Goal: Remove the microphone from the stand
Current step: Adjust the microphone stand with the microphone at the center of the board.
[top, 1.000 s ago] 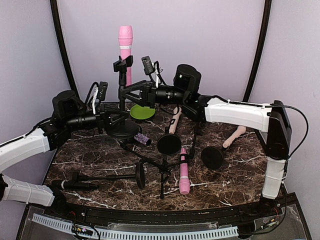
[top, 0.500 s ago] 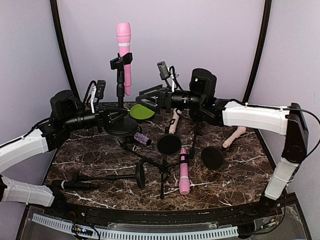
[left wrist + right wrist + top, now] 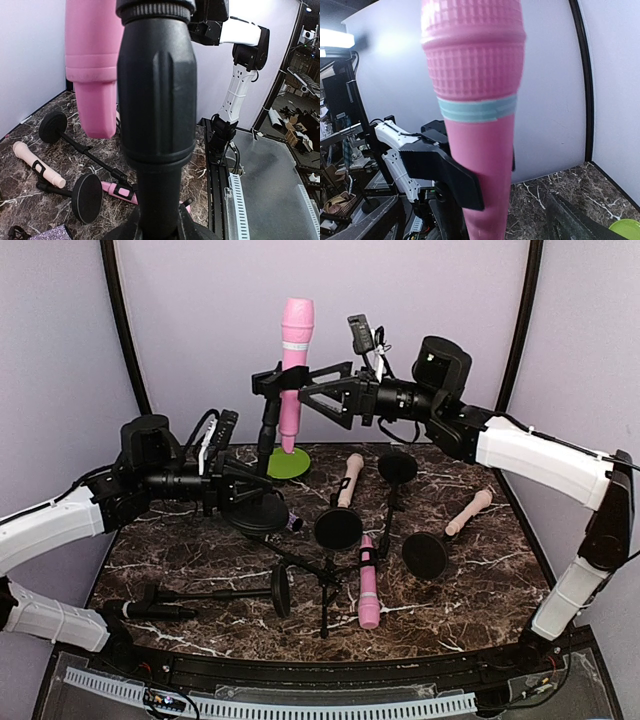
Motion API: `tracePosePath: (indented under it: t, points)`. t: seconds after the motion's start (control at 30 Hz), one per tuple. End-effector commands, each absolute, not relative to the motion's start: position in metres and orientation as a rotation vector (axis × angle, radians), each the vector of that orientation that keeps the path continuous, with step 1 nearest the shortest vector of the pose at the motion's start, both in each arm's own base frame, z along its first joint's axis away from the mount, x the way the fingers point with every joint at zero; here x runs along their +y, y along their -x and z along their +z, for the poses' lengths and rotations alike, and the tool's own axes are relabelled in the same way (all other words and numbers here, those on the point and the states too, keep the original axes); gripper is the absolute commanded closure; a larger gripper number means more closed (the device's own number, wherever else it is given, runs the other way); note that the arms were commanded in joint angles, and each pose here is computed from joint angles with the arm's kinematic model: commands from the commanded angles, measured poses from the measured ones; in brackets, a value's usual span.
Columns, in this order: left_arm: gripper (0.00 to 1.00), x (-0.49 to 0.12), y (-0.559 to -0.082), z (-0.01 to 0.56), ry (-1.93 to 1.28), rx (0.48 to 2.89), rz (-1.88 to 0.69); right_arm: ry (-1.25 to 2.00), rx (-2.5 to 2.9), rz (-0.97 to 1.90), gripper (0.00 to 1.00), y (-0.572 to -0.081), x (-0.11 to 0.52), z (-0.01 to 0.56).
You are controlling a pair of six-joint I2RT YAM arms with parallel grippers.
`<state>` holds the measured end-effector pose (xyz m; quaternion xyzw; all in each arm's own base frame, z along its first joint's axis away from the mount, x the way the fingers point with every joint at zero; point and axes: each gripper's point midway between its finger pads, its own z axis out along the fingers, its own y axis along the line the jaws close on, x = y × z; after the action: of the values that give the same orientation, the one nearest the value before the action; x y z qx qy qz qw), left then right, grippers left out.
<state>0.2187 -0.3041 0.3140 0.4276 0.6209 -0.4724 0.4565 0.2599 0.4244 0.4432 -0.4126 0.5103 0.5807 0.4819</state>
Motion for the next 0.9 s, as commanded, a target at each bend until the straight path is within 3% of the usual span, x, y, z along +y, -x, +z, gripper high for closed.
tracePosePath:
  t: [0.0, 0.23, 0.53, 0.87]
  points:
    - [1.00, -0.309, -0.204, 0.350, -1.138, 1.376, -1.199, 1.099, 1.136, 1.435, 0.01, -0.247, 0.421, 0.465]
    - [1.00, -0.311, -0.203, 0.349, -1.152, 1.380, -1.207, 1.200, 1.086, 1.516, 0.02, -0.236, 0.426, 0.472]
    - [1.00, -0.304, -0.226, 0.344, -1.045, 1.442, -1.071, 1.211, 1.132, 1.505, 0.23, -0.226, 0.415, 0.461]
    - [1.00, -0.303, -0.226, 0.344, -1.043, 1.437, -1.069, 1.117, 1.201, 1.411, 0.24, -0.233, 0.405, 0.451]
